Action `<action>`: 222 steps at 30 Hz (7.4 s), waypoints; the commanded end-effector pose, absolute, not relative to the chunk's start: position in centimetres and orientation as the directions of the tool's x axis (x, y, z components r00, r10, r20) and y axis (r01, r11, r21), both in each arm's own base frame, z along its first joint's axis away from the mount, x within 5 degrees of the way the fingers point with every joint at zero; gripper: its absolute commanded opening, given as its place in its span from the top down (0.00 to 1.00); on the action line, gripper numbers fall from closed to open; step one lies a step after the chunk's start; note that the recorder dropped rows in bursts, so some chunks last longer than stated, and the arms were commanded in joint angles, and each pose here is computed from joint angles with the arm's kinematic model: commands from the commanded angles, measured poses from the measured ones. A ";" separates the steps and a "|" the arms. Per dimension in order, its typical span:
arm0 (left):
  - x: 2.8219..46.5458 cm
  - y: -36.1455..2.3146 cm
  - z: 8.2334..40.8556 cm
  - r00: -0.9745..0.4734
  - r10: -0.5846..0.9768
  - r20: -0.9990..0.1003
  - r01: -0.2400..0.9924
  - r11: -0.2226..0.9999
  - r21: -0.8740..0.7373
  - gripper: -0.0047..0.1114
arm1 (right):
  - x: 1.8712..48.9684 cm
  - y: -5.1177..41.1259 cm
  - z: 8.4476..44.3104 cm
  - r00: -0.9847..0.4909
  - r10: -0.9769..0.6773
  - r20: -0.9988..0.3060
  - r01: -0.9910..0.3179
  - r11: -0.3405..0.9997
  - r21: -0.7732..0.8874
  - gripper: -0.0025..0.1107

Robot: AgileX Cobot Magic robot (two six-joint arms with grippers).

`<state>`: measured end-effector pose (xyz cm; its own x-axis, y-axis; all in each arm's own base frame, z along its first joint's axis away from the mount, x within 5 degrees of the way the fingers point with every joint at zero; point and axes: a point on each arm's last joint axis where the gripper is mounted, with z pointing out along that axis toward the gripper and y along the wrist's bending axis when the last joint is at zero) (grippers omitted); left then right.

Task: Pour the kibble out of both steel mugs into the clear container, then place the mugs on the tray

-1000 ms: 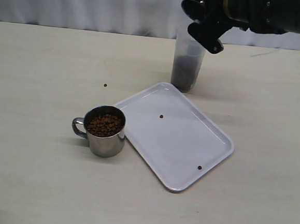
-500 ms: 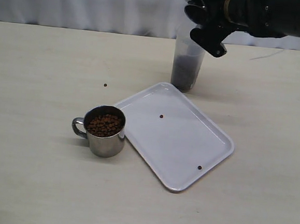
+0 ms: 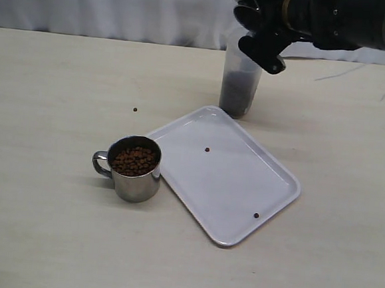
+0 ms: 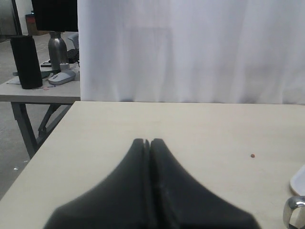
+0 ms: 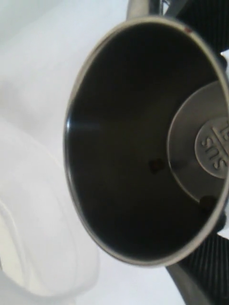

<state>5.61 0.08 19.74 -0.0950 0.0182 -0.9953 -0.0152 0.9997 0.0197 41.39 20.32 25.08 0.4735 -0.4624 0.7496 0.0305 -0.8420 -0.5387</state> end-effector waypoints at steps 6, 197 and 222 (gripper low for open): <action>5.6 0.0 19.7 -0.088 0.013 -0.996 -0.010 1.000 0.014 0.96 | 41.5 18.6 27.3 0.358 -0.816 0.454 -0.171 -0.536 -0.827 0.94; 5.6 0.0 19.7 -0.089 0.013 -0.996 -0.010 1.000 0.014 0.96 | 5.6 0.6 20.1 -0.044 0.003 -0.999 -0.116 0.993 0.008 0.94; 5.6 0.0 19.7 -0.089 0.013 -0.996 -0.010 1.000 0.014 0.96 | 5.6 0.9 20.0 -0.052 -0.008 -0.999 -0.167 0.986 0.001 0.94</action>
